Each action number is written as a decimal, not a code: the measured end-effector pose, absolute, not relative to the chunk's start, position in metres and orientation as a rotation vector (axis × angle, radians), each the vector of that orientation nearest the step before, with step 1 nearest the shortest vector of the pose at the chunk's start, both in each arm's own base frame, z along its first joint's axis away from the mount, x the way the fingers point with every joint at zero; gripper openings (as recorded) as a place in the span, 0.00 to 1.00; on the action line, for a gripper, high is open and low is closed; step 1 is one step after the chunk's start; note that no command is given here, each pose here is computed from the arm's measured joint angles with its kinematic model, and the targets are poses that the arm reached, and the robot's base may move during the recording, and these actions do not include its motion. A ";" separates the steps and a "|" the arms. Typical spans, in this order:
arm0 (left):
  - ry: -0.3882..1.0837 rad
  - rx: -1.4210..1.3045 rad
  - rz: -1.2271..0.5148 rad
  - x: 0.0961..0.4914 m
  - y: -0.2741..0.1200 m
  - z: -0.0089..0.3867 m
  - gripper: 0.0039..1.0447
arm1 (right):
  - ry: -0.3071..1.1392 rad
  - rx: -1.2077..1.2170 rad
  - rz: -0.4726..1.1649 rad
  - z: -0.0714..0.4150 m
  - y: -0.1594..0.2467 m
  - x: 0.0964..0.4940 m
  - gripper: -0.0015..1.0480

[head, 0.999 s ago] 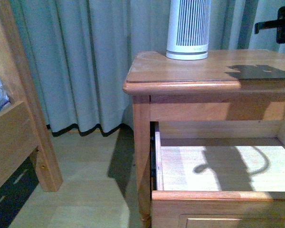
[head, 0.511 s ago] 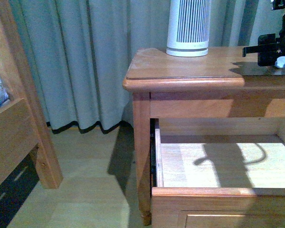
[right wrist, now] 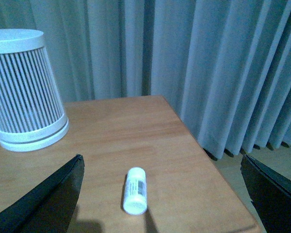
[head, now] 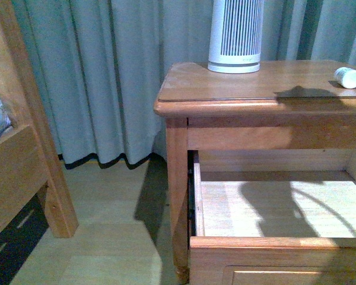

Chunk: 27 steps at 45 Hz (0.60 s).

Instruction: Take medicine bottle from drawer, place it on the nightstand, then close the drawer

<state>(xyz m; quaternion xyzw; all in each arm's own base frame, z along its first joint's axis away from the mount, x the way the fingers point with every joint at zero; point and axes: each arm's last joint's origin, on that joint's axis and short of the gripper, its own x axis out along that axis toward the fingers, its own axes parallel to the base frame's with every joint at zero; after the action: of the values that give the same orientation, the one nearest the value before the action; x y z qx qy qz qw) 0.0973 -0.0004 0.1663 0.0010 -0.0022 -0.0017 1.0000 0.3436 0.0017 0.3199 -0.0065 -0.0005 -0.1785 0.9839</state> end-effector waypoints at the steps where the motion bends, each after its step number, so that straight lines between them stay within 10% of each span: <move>1: -0.004 0.002 -0.003 0.097 0.000 0.166 0.94 | -0.014 -0.010 -0.365 0.318 0.003 0.328 0.93; 15: -0.004 0.002 -0.003 0.097 0.000 0.166 0.94 | 0.192 -0.003 -0.268 0.211 0.031 0.182 0.93; 27: -0.004 0.002 -0.003 0.097 0.000 0.166 0.94 | 0.396 0.013 -0.251 0.149 0.037 0.151 0.93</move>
<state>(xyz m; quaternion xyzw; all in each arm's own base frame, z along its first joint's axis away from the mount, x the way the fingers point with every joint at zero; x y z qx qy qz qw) 0.0973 -0.0004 0.1663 0.0009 -0.0022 -0.0017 1.0000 0.1515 0.0374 0.1487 0.0064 0.1963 -0.1243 0.9726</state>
